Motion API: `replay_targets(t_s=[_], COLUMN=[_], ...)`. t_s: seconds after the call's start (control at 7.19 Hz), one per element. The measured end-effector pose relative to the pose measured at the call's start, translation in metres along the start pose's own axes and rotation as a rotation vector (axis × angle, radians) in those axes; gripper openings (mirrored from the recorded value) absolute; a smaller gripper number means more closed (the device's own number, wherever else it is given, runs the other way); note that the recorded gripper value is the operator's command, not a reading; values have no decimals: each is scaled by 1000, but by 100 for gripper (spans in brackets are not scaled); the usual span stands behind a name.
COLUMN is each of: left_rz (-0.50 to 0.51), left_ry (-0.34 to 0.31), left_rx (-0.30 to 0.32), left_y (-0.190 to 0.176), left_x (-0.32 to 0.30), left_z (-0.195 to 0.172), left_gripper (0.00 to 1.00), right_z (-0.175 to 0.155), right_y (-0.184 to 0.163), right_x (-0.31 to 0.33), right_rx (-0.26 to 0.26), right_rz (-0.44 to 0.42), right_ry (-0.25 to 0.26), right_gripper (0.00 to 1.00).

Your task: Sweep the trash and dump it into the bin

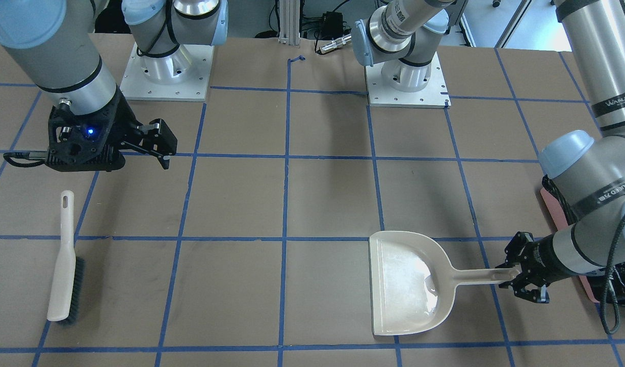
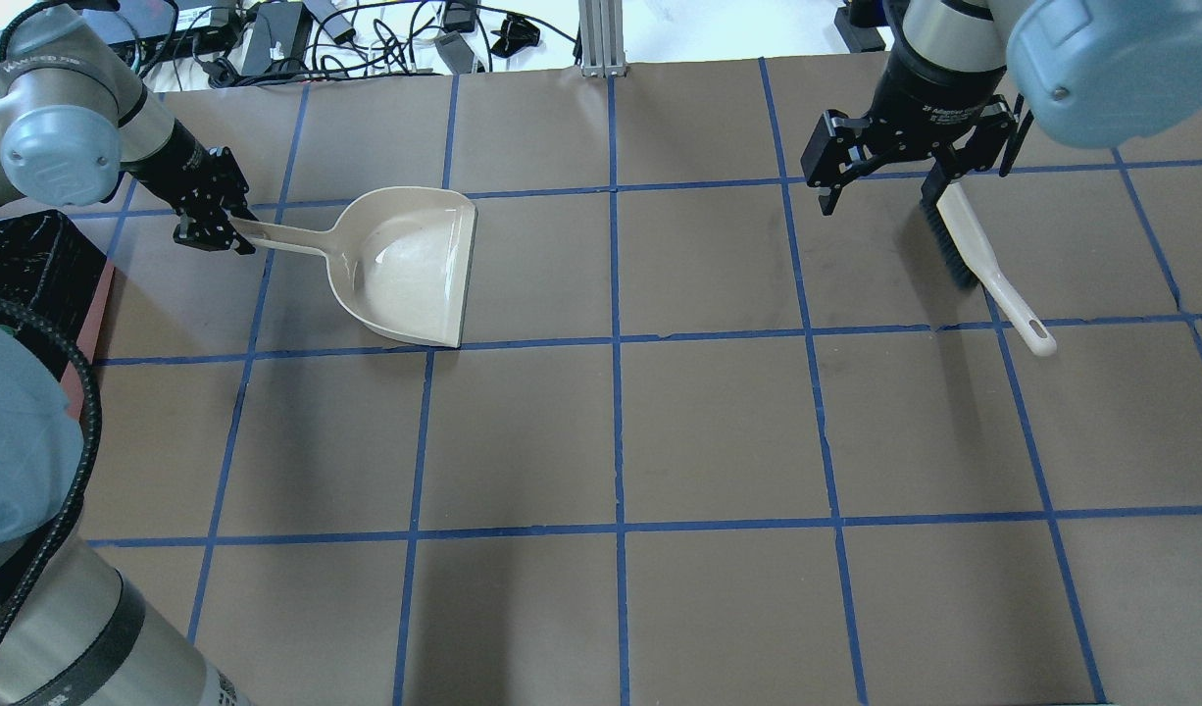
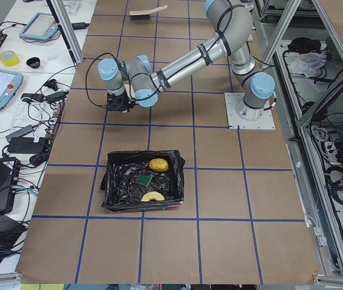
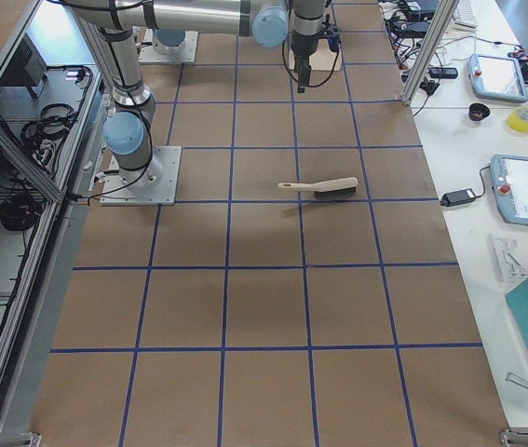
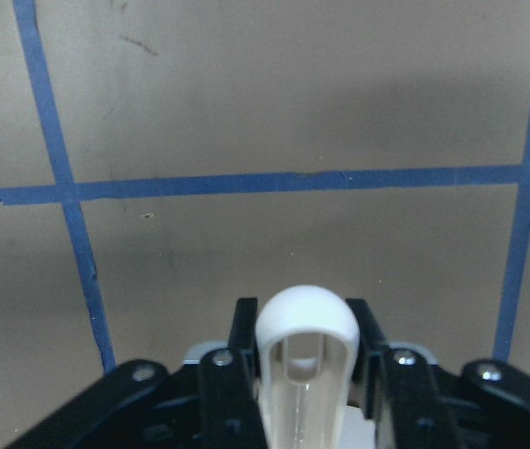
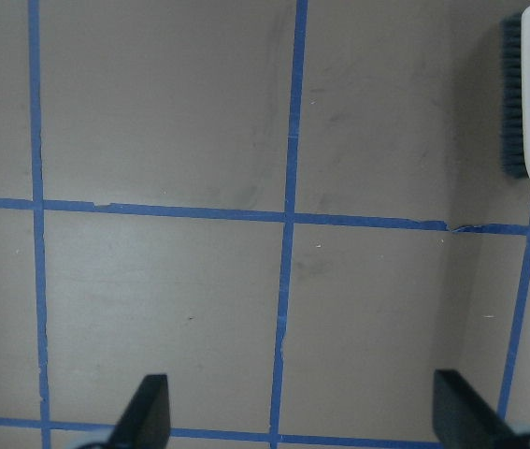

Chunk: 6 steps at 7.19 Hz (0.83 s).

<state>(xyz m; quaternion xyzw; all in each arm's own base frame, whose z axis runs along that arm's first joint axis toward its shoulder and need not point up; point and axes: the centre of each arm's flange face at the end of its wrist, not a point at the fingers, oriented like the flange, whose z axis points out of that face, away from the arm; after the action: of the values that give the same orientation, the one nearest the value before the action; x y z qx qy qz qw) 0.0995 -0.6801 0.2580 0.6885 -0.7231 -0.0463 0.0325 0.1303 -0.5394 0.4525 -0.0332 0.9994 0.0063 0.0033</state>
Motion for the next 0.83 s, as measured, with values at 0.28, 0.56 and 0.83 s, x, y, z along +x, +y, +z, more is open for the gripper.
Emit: replay_targets(t_s=[0.28,0.56,0.83], left_rz=[3,21,31], left_ry=[6,12,30], left_rx=[0,4,14], left_y=[-2,-2,-1], left_x=[2,2,1], left_z=[4,0,-13], left_gripper=[69,81,98], right_z=[2,4,3], right_y=[-1,-1,-1], right_x=[3,6,8], right_rx=[-2,-4,-4], right_rz=[-22,-14,-7], right_ry=[4,7,12], right_gripper=[100,100,100])
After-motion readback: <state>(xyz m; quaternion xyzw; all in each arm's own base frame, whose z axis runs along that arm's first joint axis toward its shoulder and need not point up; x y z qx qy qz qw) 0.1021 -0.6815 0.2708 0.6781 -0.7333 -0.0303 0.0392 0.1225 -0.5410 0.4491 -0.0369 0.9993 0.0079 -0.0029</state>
